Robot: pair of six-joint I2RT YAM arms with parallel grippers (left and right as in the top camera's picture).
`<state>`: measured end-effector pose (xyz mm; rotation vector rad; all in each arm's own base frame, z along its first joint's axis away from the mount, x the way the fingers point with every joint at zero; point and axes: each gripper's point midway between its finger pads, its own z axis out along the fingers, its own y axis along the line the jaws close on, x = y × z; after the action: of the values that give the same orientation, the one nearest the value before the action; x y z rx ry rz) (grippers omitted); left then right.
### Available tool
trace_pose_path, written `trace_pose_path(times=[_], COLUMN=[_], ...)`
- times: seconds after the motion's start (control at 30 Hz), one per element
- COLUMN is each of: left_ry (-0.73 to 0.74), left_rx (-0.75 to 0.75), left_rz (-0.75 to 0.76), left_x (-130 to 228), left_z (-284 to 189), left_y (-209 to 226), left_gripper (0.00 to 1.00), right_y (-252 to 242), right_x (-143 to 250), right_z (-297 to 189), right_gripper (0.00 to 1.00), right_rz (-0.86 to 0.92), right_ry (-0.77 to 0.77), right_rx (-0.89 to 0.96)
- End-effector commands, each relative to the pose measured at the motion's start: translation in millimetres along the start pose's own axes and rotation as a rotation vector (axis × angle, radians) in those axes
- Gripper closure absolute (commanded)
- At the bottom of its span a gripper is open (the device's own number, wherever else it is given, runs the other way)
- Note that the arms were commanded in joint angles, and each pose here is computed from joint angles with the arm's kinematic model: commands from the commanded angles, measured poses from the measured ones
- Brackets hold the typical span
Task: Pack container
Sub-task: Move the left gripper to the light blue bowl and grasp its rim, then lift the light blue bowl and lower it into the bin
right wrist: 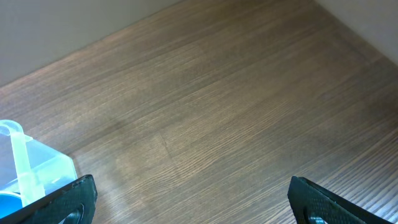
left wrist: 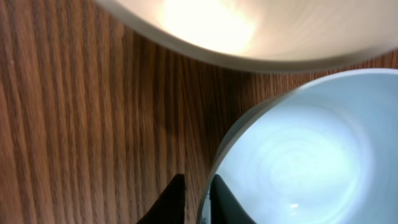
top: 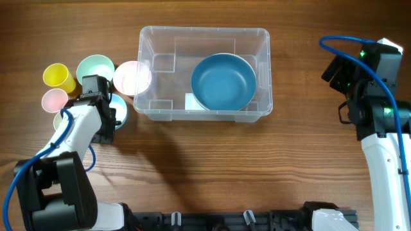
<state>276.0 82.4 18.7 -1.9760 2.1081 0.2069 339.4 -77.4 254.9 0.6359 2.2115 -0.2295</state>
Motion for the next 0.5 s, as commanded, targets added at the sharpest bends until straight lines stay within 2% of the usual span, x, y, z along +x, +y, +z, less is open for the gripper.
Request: trace_pose_path(times=[0.0, 0.03, 0.23, 0.47], left_ry=[-0.008, -0.009, -0.018, -0.048], left_rx=[0.005, 0.008, 0.046, 0.185], left_rz=[0.022, 0.031, 0.033, -0.004], left_x=[-4, -4, -9, -22], left_z=[-3, -4, -24, -82], left_y=[-3, -3, -1, 8], left_gripper=[0.92, 0.96, 0.96, 0.96], right_y=[-2, -2, -2, -2], right_x=[-3, -3, -3, -3], right_z=[1, 1, 1, 1], right_gripper=[0.01, 0.00, 0.00, 0.00], right_rz=[0.014, 0.015, 0.014, 0.015], right_ry=[-0.008, -0.008, -0.008, -0.008], right_rx=[0.014, 0.014, 0.014, 0.014])
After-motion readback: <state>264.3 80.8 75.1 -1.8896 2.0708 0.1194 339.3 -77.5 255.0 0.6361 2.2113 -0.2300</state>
